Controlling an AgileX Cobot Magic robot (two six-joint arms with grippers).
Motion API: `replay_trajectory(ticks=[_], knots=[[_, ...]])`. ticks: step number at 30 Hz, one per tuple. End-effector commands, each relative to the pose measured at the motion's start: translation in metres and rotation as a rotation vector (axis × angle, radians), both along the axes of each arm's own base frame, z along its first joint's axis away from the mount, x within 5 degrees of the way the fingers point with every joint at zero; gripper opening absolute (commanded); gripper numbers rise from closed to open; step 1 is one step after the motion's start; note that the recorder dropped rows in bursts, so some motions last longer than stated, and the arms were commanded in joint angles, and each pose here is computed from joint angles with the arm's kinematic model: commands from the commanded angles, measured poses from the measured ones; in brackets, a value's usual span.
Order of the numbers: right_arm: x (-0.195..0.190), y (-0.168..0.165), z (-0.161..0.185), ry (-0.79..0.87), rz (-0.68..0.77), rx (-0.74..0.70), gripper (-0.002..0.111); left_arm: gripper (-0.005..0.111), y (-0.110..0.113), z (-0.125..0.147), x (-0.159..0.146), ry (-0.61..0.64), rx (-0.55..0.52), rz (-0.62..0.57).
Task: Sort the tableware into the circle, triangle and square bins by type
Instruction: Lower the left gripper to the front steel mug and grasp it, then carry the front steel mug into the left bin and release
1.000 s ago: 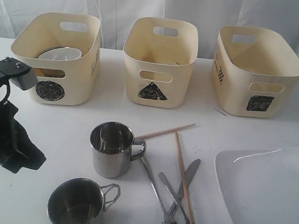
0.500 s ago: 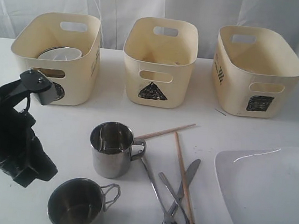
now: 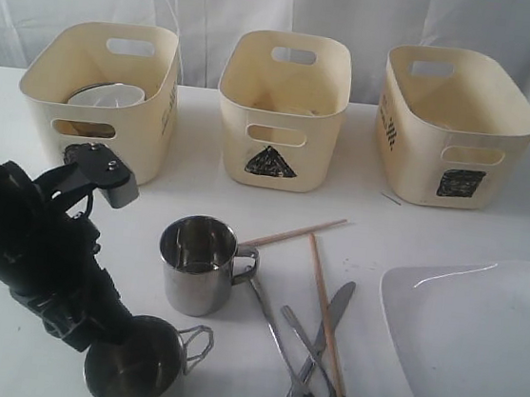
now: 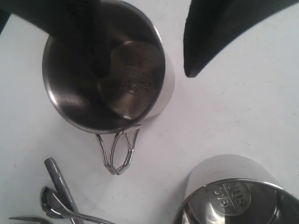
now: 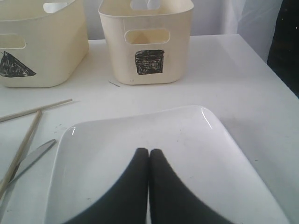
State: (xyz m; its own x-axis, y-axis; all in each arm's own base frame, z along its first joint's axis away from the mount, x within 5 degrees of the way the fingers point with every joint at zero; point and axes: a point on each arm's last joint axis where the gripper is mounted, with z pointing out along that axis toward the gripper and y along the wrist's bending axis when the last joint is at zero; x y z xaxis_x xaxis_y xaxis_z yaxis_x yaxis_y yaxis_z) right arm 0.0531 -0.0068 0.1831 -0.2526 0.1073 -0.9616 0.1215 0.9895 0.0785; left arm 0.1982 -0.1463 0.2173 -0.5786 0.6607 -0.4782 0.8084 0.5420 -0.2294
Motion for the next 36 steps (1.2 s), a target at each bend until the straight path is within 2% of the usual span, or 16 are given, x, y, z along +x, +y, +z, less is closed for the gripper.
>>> replay_trajectory(ticks=[1,5,11,36], knots=[[0.0,0.0,-0.001,-0.012,0.003,-0.003,0.0,0.053,-0.002,0.0,-0.001,0.01,-0.005,-0.008],[0.0,0.0,-0.001,-0.012,0.003,-0.003,0.0,0.054,-0.002,0.0,-0.001,0.007,0.001,-0.015],[0.0,0.0,-0.001,-0.012,0.003,-0.003,0.0,0.069,-0.001,0.0,0.003,-0.037,0.005,0.003],[0.0,0.0,-0.001,-0.012,0.003,-0.003,0.0,0.068,-0.004,-0.021,0.011,0.019,0.048,0.0]])
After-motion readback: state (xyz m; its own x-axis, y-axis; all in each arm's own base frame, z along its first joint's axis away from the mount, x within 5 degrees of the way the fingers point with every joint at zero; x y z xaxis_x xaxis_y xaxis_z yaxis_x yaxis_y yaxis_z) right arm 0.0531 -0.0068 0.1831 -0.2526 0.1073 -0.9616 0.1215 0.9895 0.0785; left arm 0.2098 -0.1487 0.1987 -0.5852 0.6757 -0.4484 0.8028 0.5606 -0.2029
